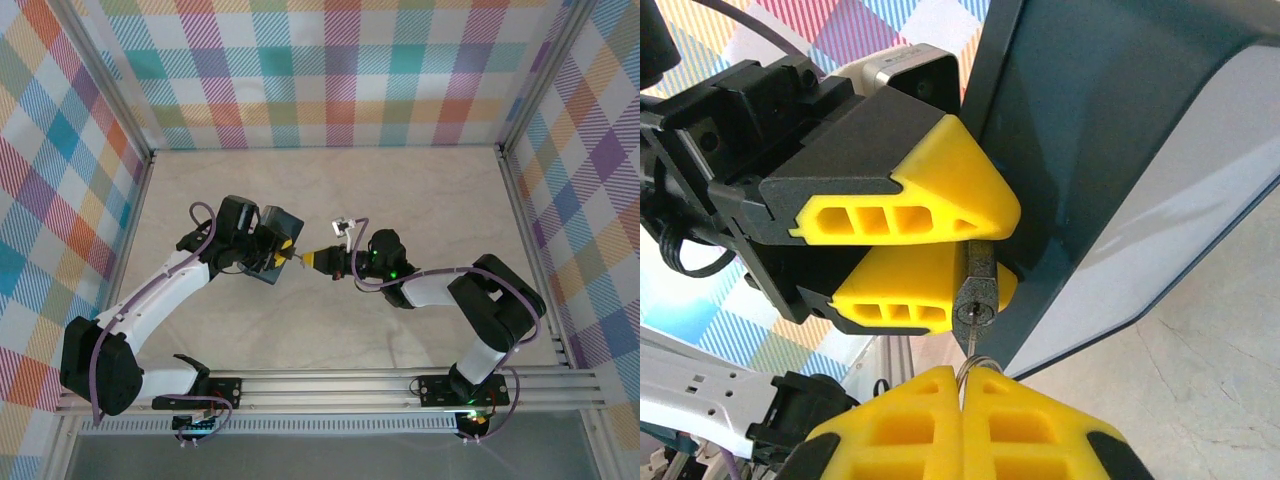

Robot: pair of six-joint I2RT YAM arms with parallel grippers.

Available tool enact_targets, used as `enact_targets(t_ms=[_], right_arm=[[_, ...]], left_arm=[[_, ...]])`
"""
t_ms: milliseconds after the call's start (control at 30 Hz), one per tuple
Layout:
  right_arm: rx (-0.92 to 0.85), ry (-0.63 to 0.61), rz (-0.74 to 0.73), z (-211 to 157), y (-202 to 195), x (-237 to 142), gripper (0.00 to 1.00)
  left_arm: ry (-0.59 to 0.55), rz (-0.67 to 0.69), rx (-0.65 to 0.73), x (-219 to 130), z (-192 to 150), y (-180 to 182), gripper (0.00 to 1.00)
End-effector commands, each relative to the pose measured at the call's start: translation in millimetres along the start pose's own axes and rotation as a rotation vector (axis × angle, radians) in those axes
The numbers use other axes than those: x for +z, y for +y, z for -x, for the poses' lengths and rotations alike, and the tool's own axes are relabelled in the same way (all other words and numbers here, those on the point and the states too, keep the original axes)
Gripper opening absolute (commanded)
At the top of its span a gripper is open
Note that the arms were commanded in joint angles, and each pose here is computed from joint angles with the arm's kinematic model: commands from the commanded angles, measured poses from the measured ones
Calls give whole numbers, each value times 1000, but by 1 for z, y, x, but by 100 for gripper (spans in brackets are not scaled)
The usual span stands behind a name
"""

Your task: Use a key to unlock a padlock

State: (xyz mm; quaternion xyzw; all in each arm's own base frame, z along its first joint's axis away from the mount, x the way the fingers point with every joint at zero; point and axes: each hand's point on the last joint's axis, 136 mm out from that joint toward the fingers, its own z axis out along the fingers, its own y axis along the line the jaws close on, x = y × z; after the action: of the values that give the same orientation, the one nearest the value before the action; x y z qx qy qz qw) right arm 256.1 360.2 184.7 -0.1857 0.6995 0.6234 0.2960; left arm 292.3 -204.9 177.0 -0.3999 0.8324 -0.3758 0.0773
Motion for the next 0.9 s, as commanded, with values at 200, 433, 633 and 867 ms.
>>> enact_targets(t_ms=[200, 433, 633, 867], right_arm=[[-49, -57, 157, 29, 47, 11, 0], [9, -72, 139, 29, 40, 11, 0], [30, -55, 105, 31, 32, 20, 0], [20, -41, 139, 38, 40, 36, 0]], left_arm=[[53, -104, -7, -5, -11, -16, 10], [51, -128, -13, -9, -10, -20, 10], [65, -139, 4, -12, -13, -23, 9], [76, -143, 12, -15, -17, -21, 8]])
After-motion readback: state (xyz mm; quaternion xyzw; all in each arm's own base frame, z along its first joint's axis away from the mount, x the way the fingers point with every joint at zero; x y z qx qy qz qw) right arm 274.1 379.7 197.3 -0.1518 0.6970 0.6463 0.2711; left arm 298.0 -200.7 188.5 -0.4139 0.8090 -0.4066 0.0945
